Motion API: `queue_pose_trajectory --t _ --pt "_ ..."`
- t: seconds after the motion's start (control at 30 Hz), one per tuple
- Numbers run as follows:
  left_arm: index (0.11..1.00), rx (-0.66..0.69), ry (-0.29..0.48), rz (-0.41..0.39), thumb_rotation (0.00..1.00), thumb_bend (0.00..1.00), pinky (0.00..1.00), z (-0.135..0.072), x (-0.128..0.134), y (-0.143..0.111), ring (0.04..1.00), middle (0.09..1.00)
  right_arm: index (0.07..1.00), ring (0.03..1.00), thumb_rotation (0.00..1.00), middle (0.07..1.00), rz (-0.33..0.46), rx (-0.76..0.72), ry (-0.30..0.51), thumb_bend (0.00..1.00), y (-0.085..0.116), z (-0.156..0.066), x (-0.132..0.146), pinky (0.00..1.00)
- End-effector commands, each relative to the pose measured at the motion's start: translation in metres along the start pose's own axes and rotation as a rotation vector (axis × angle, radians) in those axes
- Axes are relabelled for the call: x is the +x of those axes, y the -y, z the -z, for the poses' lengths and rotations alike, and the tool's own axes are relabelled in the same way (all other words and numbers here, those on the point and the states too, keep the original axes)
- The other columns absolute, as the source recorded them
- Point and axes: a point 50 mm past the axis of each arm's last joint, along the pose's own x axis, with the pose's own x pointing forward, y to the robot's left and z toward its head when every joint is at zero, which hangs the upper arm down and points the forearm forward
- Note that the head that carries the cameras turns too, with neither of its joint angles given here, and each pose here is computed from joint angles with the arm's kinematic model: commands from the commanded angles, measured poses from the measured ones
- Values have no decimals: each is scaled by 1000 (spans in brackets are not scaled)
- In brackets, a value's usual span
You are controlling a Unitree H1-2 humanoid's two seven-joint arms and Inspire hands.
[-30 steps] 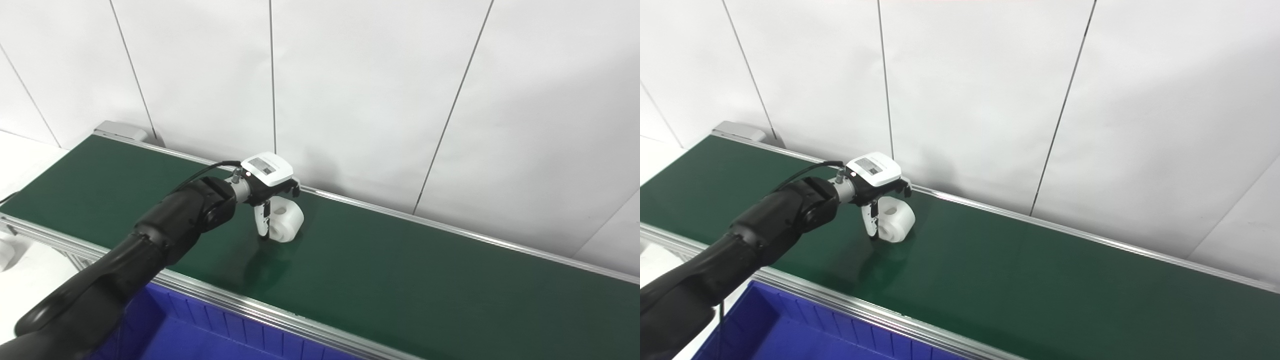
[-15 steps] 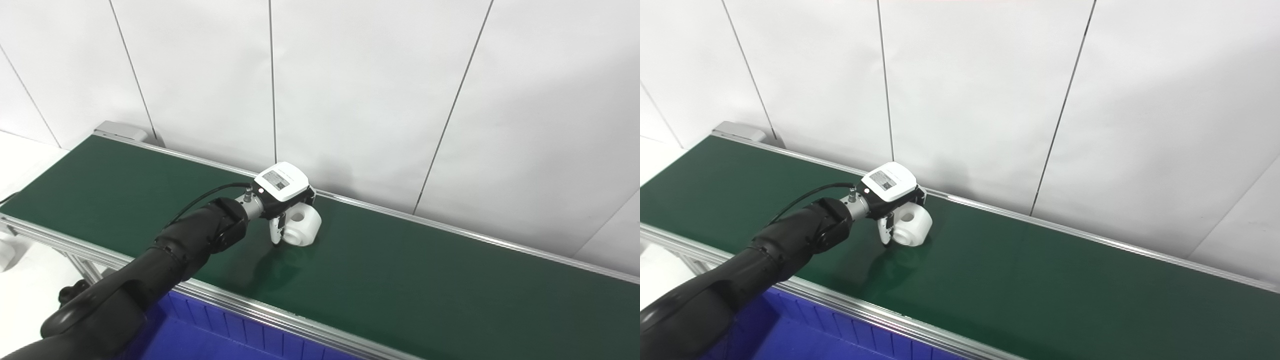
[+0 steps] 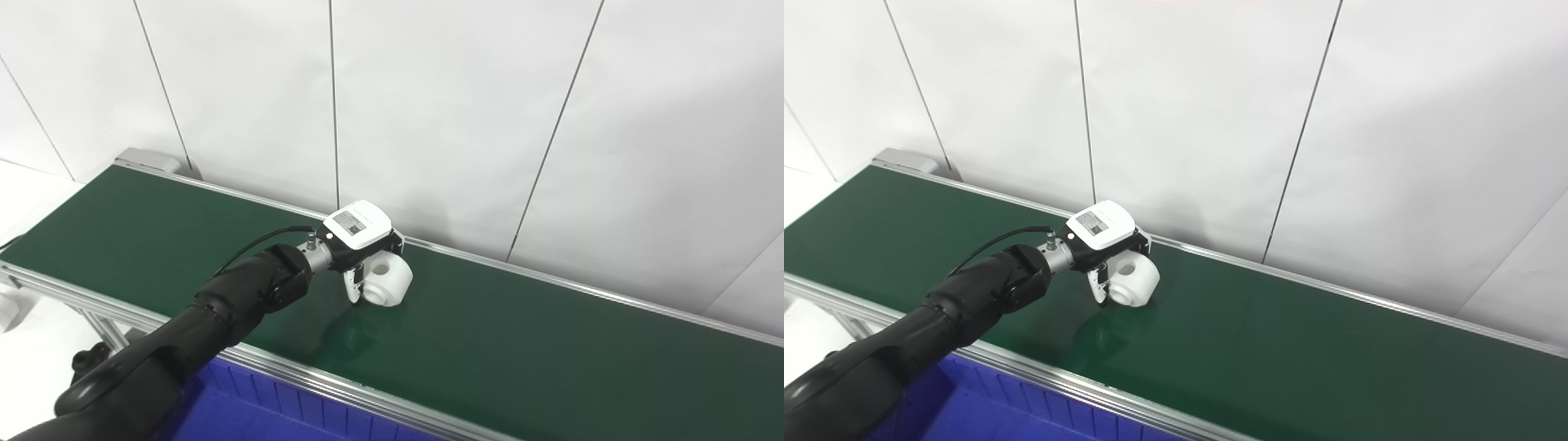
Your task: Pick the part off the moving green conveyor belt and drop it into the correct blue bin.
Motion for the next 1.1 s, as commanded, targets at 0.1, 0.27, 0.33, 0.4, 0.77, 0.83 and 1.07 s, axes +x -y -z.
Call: queue_pose_trajectory --t 0.1,0.27,0.33,0.4,0.77,0.83,1.07 --pt "511 25 62 -175 0 520 253 1 -24 -87 329 440 1000 992 983 998 9 25 91 875 4 -18 -5 1000" --pt "520 -60 -2 -156 0 518 240 -22 -78 -107 328 434 1000 996 1000 1000 7 32 97 867 7 -26 -6 1000" --pt "520 -94 -27 -157 0 516 220 -27 -98 -108 305 414 1000 996 1000 1000 8 36 92 855 9 -31 -7 1000" --pt "495 -115 -48 -152 0 522 189 -34 -117 -108 262 459 1000 998 1000 1000 6 39 92 821 12 -35 -7 1000" --pt "521 -256 -220 -3 0 515 202 -96 -223 -63 283 408 1000 1000 1000 1000 -7 65 109 774 16 -53 -6 1000" --pt "491 -267 -256 22 0 523 158 -106 -239 -50 222 463 1000 997 1000 1000 -6 66 106 796 16 -55 -6 1000" --pt "487 -300 -365 83 0 523 158 -116 -274 8 227 471 1000 978 1000 999 -2 69 105 835 19 -55 -10 1000"
